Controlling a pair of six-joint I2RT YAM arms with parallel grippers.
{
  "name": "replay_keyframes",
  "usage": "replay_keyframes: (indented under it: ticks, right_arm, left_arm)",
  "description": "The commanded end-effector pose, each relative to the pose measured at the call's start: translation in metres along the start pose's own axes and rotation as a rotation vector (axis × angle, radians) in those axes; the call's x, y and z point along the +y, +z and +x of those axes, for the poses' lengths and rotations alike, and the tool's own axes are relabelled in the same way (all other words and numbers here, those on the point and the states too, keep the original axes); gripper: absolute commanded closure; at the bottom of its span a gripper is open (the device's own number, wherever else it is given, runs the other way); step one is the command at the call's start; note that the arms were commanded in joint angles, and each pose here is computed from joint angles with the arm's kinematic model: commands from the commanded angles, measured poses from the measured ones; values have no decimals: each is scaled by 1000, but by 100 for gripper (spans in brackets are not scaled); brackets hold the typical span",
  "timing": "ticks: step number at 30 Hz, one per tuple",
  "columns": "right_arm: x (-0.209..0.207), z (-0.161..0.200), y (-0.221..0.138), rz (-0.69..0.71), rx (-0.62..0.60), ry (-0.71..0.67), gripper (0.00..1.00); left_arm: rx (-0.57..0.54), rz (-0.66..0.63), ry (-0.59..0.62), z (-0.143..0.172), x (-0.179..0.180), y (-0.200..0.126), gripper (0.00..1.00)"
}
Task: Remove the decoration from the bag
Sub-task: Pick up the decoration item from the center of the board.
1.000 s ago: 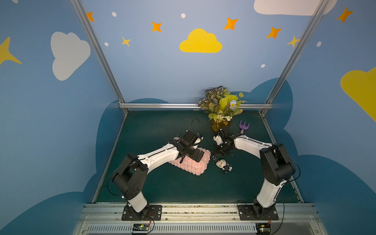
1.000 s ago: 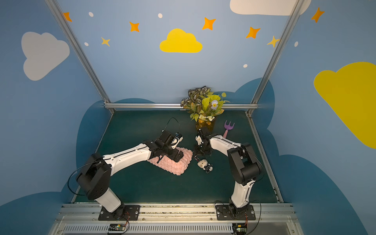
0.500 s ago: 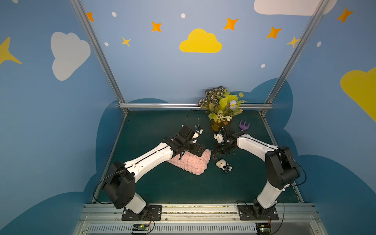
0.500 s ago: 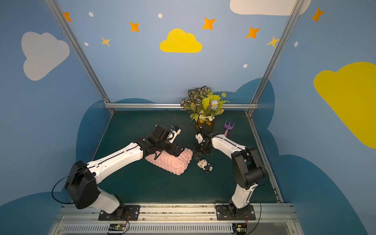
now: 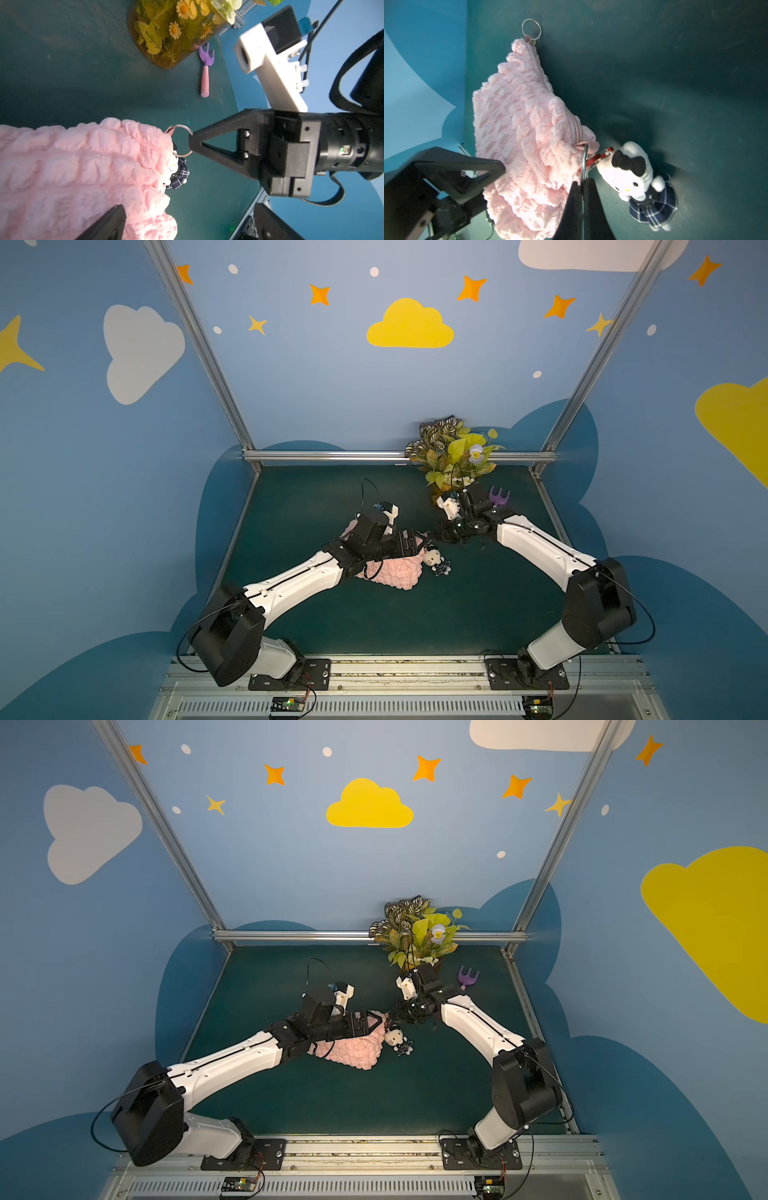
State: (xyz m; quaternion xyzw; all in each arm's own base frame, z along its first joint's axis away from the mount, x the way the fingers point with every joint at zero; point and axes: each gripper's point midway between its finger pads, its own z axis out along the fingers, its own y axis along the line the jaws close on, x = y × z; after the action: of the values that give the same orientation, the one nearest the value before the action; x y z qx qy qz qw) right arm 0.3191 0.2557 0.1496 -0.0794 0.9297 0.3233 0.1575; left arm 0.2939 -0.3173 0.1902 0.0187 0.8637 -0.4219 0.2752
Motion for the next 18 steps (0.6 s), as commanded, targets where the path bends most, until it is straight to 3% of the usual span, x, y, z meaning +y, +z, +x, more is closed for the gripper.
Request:
replay_keyframes:
  ticks: [1, 9, 16, 18]
  right_arm:
    - [25, -15, -11, -104, -90, 12, 100]
    - [25, -16, -11, -89, -156, 11, 100]
    - [10, -8, -7, -8, -156, -71, 100]
    - [10, -7, -7, -14, -151, -70, 100]
  left_arm:
    - [-99, 133, -16, -23, -46, -14, 2]
    - [-167, 96, -163, -27, -40, -13, 5]
    - [-52, 2, -113, -37, -15, -4, 13]
    - [-49, 41, -75, -36, -19, -7, 14]
